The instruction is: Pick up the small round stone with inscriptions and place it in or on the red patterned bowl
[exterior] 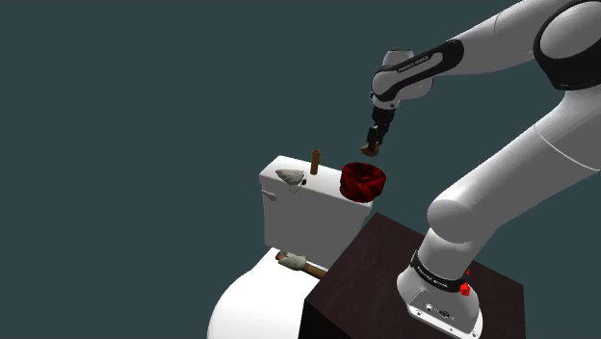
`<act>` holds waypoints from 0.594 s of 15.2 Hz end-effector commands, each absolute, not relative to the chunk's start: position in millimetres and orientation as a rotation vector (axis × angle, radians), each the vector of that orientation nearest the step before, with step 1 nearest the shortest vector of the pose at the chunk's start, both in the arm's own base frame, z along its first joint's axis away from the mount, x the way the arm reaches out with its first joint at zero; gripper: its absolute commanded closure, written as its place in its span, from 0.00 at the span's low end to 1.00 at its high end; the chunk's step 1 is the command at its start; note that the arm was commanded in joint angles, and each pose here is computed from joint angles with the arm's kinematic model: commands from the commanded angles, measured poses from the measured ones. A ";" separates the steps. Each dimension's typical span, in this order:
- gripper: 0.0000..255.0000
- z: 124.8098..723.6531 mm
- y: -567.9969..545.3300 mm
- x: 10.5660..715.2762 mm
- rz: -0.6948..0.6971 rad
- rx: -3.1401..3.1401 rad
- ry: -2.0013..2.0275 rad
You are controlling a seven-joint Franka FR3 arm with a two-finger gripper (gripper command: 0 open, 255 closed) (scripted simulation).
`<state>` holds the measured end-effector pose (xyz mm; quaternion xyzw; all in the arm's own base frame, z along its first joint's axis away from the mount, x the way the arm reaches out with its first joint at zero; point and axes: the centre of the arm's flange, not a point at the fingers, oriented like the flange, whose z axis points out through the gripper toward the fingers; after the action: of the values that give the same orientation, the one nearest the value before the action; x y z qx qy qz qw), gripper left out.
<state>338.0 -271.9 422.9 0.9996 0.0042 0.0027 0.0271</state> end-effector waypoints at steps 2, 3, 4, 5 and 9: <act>1.00 409.5 -275.6 331.6 0.008 3.088 0.015; 1.00 404.2 -275.6 331.6 0.008 3.088 0.015; 1.00 399.0 -275.6 331.6 0.008 3.088 0.015; 1.00 393.7 -275.6 331.6 0.008 3.088 0.015; 1.00 372.6 -275.6 331.6 0.008 3.088 0.015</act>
<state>332.2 -275.8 377.3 0.9996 0.0050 0.0022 0.0268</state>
